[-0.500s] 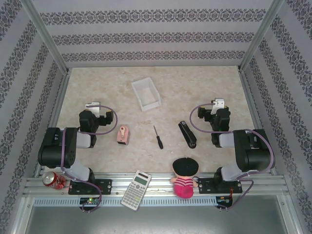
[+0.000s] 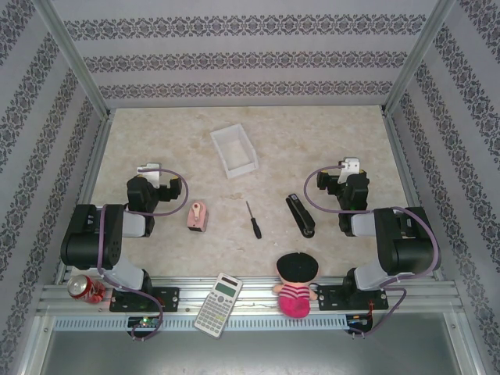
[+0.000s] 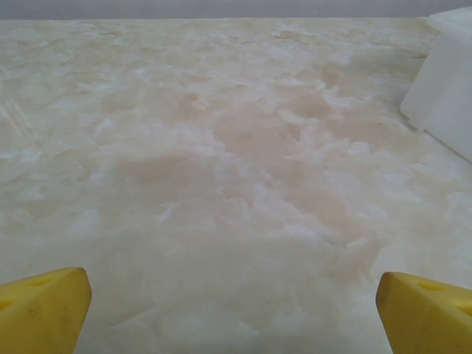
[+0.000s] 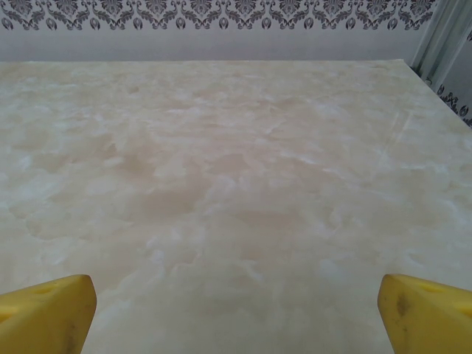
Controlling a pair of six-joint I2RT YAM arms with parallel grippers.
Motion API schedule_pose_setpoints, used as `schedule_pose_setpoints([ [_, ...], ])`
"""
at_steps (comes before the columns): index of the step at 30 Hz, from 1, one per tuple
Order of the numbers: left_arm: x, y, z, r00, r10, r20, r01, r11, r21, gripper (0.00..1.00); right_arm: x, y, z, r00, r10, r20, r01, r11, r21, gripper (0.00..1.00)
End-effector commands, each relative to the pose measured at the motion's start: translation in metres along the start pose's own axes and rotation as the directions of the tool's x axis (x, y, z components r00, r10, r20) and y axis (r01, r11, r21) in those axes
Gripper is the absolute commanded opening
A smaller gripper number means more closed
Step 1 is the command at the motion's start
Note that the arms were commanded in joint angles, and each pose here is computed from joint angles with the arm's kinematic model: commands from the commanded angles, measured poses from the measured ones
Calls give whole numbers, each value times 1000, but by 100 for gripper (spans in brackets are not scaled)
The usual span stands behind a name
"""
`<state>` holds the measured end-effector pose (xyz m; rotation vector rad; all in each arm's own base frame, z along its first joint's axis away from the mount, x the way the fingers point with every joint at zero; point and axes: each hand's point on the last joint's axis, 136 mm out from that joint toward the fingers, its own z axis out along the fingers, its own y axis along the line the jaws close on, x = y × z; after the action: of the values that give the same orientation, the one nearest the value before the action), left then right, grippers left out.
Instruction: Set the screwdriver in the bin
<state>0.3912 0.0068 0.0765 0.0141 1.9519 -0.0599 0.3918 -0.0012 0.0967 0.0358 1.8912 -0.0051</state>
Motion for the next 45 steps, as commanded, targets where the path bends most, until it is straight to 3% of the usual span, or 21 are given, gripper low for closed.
schedule_pose_setpoints([
  [1, -14, -10, 3, 999, 9, 46, -11, 999, 43, 99, -13, 7, 3, 999, -5, 44, 6, 1000, -28, 98],
  [16, -26, -8, -2, 999, -2, 48, 0, 1000, 27, 99, -23, -8, 1, 999, 28, 24, -29, 998, 54, 98],
  [21, -64, -24, -25, 997, 50, -52, -44, 993, 111, 99, -62, -34, -26, 997, 72, 23, -75, 970, 232, 98],
  [25, -92, -23, -56, 983, 79, -169, -62, 993, 102, 99, -76, -32, -55, 966, 239, -100, -200, 934, 297, 98],
  [27, -104, -22, -74, 976, 95, -194, -79, 993, 90, 99, -74, -10, -67, 937, 270, -222, -215, 946, 241, 98],
  [30, -116, -25, -102, 961, 111, -254, -88, 991, 101, 99, -78, 44, -92, 941, 165, -296, -143, 985, 94, 98],
  [33, -128, -33, -127, 942, 122, -312, -80, 986, 146, 99, -67, 92, -131, 905, 70, -420, -97, 994, -43, 98],
  [39, -143, -43, -150, 910, 127, -394, -50, 979, 199, 99, -21, 168, -198, 780, -151, -607, -38, 957, -288, 95],
  [42, -145, -46, -152, 899, 125, -421, -36, 976, 214, 99, 7, 199, -213, 686, -241, -686, -63, 921, -385, 86],
  [45, -145, -50, -155, 892, 126, -433, -22, 971, 238, 99, 32, 217, -216, 613, -306, -728, -53, 904, -425, 84],
])
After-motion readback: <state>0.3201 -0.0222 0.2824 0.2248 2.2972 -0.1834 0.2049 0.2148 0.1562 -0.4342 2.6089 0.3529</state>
